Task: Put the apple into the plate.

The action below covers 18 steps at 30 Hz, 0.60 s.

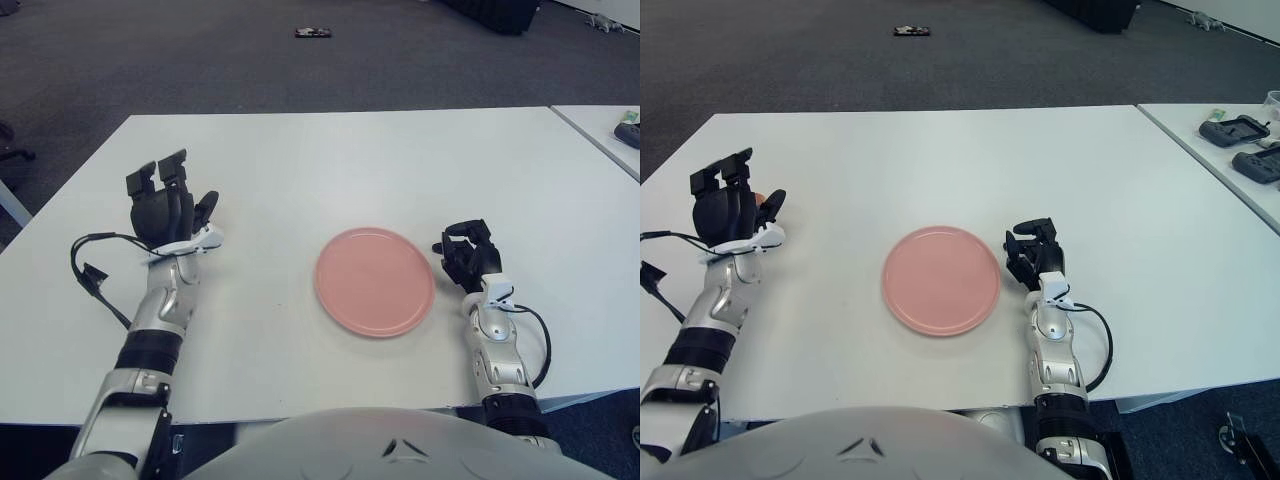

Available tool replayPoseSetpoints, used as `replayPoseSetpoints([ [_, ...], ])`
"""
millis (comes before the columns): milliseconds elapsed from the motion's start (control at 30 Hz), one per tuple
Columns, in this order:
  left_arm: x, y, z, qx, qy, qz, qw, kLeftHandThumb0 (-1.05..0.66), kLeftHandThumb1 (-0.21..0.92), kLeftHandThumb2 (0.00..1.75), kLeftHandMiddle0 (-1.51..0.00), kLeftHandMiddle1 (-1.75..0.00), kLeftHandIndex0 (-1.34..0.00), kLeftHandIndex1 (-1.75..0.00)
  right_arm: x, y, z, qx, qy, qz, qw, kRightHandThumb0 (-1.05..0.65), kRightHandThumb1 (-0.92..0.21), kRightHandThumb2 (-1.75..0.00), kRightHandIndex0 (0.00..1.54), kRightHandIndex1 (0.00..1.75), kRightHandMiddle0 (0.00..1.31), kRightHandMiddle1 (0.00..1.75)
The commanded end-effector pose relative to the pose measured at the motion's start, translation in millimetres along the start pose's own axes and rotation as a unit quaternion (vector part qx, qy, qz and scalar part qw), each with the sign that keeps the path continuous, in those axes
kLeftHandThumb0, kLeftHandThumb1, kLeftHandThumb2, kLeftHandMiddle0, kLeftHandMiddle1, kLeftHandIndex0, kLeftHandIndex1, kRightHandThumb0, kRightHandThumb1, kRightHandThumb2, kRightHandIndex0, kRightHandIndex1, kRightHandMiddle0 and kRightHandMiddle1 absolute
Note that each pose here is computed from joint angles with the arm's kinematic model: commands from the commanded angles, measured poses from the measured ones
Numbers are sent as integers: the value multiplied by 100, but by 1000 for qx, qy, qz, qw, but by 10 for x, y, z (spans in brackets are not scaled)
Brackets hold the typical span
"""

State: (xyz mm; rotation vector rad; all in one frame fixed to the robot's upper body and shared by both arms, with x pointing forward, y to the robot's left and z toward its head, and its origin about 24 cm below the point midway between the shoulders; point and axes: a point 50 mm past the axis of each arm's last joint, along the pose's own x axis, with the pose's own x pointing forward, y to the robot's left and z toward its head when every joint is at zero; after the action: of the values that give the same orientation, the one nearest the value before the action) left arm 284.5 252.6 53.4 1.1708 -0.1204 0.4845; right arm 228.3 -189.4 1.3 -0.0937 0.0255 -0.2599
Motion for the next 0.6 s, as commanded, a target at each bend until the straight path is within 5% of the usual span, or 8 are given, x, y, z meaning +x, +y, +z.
replayPoseSetpoints([
  [0,129,12,-140,2,2,-31,1000,-94,59,62,0,-3,0,-2,13,-2,-26,-3,6,-3,1000,-35,-91,-54,49,122,20,175],
  [167,301,33,-329,1,11,-77,997,-99,59,62,0,0,0,0,15,0,-15,-5,2,-2,1000,-35,-90,-55,50,123,20,175],
  [567,398,13,-379,18,3,-128,992,-103,63,50,0,0,0,0,11,-9,-4,-3,5,-5,1000,-35,-90,-56,49,121,21,175],
])
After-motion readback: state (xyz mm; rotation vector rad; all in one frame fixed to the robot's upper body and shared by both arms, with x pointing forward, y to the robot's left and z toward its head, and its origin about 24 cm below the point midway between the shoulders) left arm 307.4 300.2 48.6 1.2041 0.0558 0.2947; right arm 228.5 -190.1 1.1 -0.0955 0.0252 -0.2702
